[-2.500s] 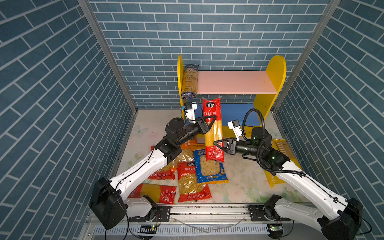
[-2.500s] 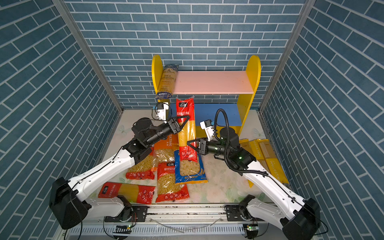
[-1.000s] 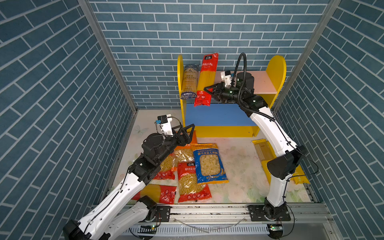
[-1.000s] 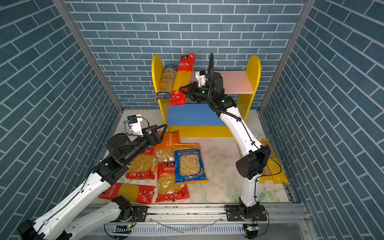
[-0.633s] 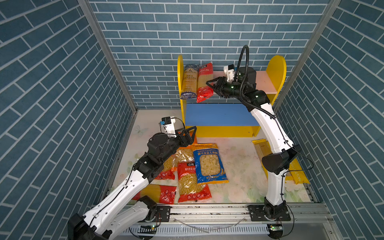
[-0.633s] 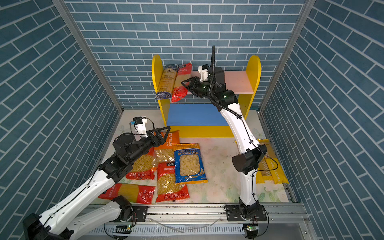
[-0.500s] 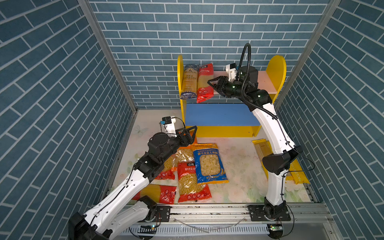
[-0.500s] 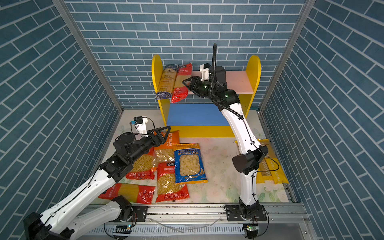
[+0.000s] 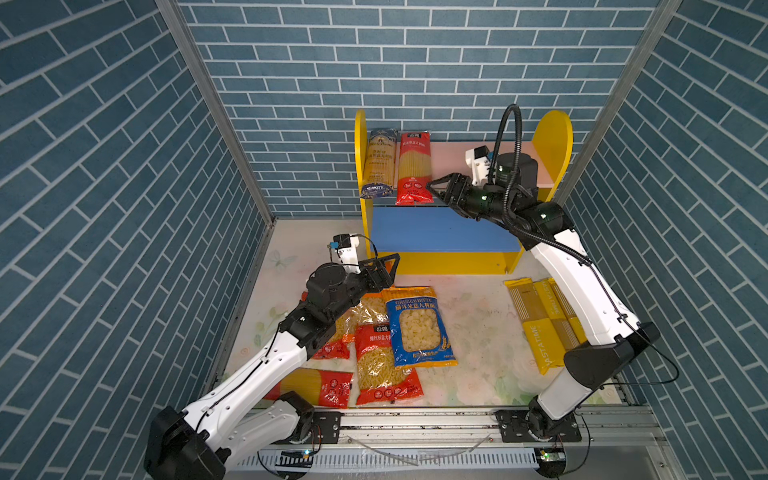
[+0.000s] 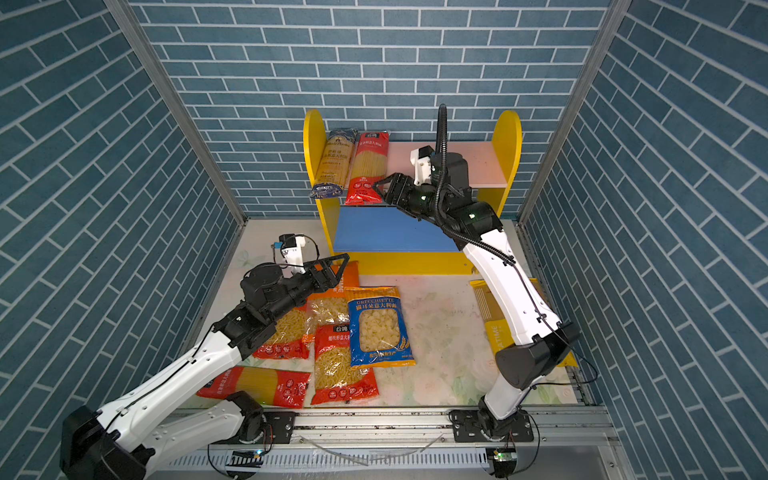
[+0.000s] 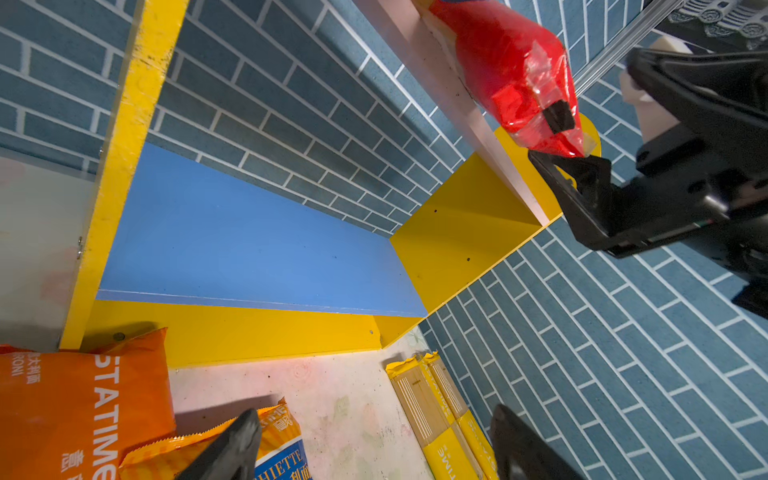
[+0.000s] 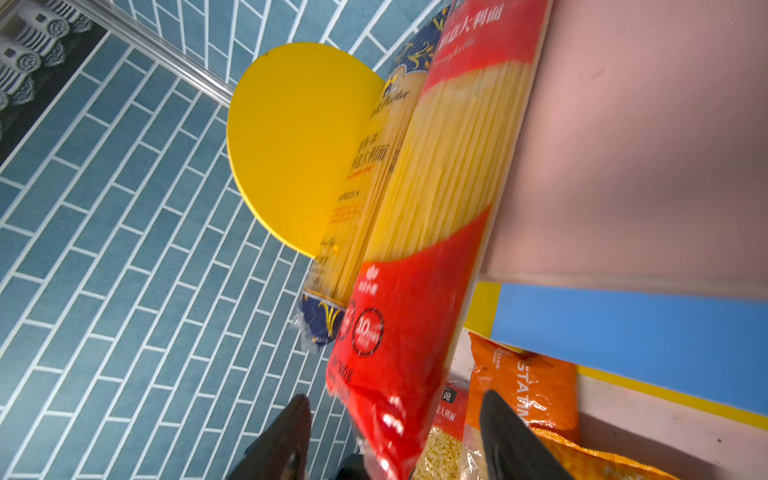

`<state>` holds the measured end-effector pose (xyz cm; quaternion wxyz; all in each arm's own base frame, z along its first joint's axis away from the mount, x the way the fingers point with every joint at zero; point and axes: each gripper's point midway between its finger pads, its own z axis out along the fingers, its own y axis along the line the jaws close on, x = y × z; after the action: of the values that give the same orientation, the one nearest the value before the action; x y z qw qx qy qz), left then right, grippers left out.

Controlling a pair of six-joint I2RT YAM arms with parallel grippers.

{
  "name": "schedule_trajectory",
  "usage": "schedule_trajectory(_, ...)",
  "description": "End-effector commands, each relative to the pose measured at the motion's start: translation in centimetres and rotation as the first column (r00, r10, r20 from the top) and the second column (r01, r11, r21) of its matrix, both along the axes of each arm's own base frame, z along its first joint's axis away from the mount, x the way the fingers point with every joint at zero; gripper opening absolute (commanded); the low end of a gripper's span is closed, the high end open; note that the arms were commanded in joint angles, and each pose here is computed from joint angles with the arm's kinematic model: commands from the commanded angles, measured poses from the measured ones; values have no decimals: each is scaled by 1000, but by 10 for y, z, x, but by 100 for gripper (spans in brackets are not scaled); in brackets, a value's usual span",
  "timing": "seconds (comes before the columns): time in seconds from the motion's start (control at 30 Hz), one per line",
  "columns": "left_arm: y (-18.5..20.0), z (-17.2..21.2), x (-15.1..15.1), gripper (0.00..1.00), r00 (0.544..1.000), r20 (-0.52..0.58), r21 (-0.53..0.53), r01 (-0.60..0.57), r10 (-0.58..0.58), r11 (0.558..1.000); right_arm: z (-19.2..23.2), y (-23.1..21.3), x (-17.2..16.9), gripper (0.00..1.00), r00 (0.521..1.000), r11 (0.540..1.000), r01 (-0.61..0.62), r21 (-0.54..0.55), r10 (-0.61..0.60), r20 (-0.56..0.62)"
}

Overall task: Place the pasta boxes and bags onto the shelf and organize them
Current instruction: 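Set the pack beside the blue-topped pack with the right gripper while the left releases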

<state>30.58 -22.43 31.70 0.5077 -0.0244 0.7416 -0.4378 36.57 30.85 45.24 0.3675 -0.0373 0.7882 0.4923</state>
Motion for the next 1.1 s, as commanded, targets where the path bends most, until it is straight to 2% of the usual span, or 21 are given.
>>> schedule_trajectory(0.0,-6,4,0,87,1000,14,-22,21,-21,1000,0,6,-10,66,1000,1000,-5,26,4,9)
schedule_trajectory(0.23,-7,5,-4,86,1000,16,-13,19,-19,1000,-7,17,-1,62,1000,997,-13,75,14,-11)
schedule_trajectory(0.37,-4,3,-7,86,1000,14,-12,8,-8,1000,6,28,4,47,999,990,-52,129,51,13)
schedule_trajectory(0.57,-9,12,-7,86,999,32,-17,19,-18,1000,14,36,18,23,999,990,-48,130,46,18)
schedule_trajectory(0.7,-11,11,-8,86,999,32,-13,24,-24,1000,17,33,27,17,999,992,-37,121,34,20)
schedule_trajectory(0.97,-8,6,-9,86,1000,26,-5,12,-12,1000,3,38,33,16,997,990,-71,123,75,-25)
schedule_trajectory(1.0,-8,5,-9,86,1000,25,-4,12,-11,1000,1,37,33,17,997,990,-71,121,75,-28)
schedule_trajectory(1.03,-7,6,-9,86,1000,25,-4,11,-11,1000,2,36,33,23,997,990,-74,122,77,-24)
schedule_trajectory(1.07,-7,6,-9,86,1000,25,-1,9,-9,1000,4,35,31,34,997,989,-79,123,82,-16)
